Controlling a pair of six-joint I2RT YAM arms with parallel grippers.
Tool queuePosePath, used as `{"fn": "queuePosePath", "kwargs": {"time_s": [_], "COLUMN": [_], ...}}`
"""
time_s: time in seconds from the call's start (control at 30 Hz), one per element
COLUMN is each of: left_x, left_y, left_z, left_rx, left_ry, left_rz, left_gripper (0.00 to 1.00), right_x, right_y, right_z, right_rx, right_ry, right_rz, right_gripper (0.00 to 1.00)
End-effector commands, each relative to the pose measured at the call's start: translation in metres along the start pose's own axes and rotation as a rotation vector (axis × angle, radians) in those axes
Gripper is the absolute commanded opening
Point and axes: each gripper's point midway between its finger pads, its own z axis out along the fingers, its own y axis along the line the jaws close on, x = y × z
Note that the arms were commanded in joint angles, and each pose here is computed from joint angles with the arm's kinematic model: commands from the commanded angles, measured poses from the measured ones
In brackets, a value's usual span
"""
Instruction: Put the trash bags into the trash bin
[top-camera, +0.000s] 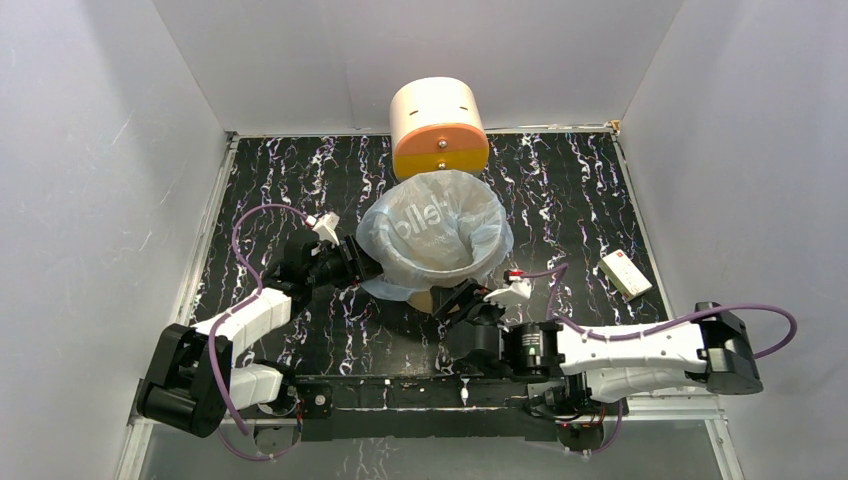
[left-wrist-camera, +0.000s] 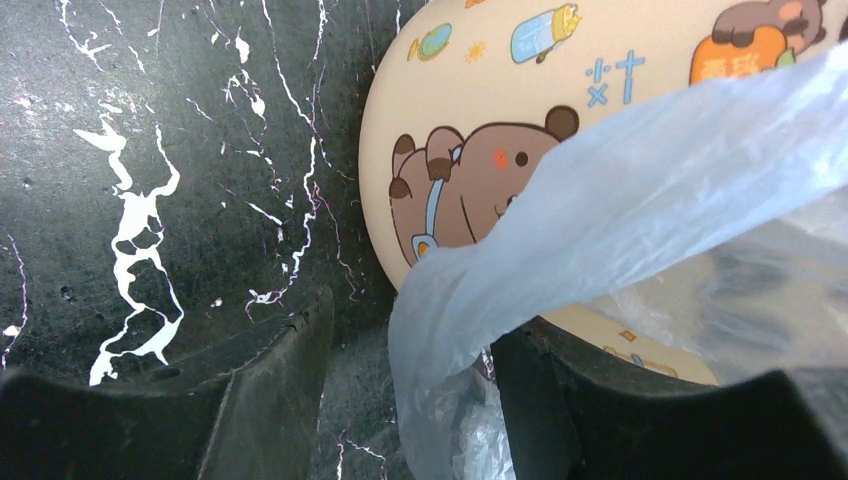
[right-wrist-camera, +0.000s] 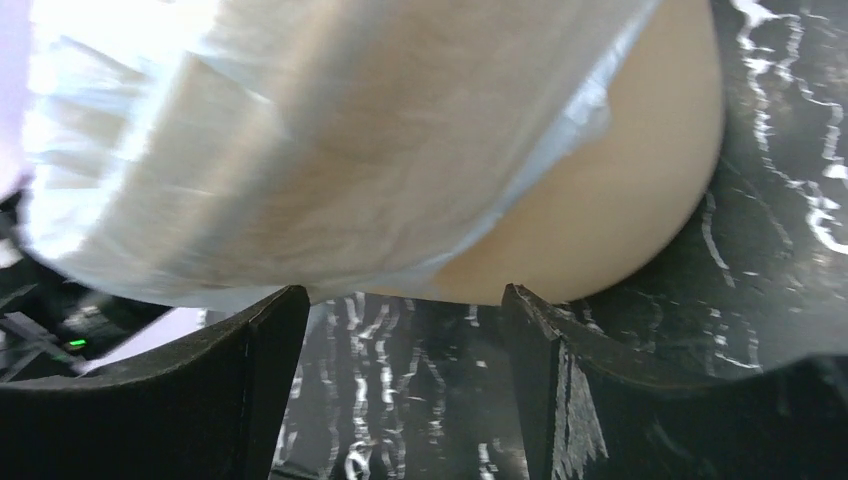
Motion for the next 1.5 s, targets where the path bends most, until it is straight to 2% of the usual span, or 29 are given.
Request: {"fn": "queuePosePath", "kwargs": {"time_s": [0.0, 0.17, 0.33, 0.6, 1.23, 1.47], "left_x": [-0.012, -0.012, -0.013, -0.013, -0.016, -0.016], "left_y": [-0.015, -0.015, -0.015, -0.015, -0.018, -0.019], "left_z": [-0.001, -0.002, -0.002, -0.002, -0.004, -0.004], "left_rx": [0.037, 0.032, 0.032, 0.033, 0.033, 0.033], "left_ry": [-0.026, -0.022, -0.023, -0.023, -0.027, -0.029], "left_rz": [0.032, 0.038, 0.041, 0.04, 0.047, 0.049], "left_gripper": [0.56, 0.56, 0.56, 0.56, 0.58, 0.59], "right_x": [-0.001, 0.011, 0.002, -0.031, -0.04, -0.044], "right_y": [-0.035, -0.051, -0.055, -0.054, -0.067, -0.058], "right_z": [0.008, 0.006, 0.0, -0.01, -0.013, -0.011], "right_rx": [0.161, 0.219, 0.183, 0.095, 0.124, 0.102], "right_ry": [-0.017, 0.048, 0.063, 0.025, 0.021, 0.028], "right_rz": [-0.042, -0.113, -0.129, -0.265, -0.298, -0.414], "right_gripper": [0.78, 0.77, 0.78, 0.78, 0.8, 0.81]}}
